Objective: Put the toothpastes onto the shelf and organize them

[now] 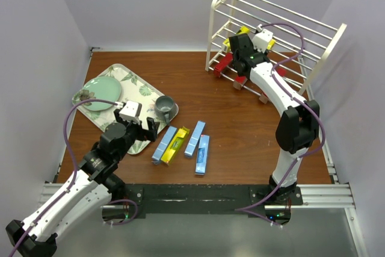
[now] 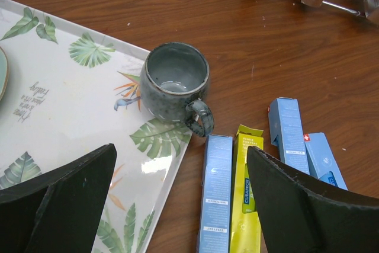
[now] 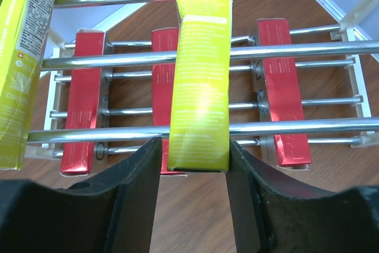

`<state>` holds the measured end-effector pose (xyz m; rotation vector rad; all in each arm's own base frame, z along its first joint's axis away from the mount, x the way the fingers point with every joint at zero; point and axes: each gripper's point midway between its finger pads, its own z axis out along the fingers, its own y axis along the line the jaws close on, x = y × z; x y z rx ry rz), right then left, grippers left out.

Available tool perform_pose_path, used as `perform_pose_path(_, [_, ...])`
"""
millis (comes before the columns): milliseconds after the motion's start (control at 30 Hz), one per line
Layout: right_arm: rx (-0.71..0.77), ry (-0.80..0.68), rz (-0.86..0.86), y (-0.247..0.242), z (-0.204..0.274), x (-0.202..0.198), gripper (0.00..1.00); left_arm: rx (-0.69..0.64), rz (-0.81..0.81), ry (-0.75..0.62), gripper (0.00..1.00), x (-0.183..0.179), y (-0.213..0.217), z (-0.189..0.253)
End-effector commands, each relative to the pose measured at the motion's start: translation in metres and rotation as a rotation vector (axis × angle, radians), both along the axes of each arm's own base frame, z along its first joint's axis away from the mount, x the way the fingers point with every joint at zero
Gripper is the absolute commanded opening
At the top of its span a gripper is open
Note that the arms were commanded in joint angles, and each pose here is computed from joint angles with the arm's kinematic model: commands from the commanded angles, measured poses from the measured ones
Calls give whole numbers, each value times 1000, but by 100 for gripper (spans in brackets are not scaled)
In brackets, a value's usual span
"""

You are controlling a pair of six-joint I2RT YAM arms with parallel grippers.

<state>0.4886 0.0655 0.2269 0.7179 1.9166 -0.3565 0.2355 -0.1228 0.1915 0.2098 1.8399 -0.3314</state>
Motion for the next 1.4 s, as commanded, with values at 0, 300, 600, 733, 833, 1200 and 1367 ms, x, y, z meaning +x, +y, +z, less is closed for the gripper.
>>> perform_pose_path(0, [7,-82,-27,-7,26,1,54,-27,1,-62,97,5,-2,24])
perform_pose_path(300, [46,-67,60,3,27,-8,65,-29,-6,-62,97,4,-3,25])
perform_pose_path(600, [104,-93,309,27,48,-37,88,-29,-14,-58,97,4,-5,24])
perform_pose_path(733, [105,-89,458,40,53,-56,95,-25,-37,-51,97,4,-9,21])
perform_pose_path(833, [103,-100,555,45,60,-75,98,-21,-67,-41,98,4,-15,18])
perform_pose_path(1200, [121,-123,885,62,43,-162,98,21,-222,181,92,2,-53,-29])
perform_pose_path(1367, [141,-146,926,58,26,-194,98,34,-187,404,88,-5,-59,-63])
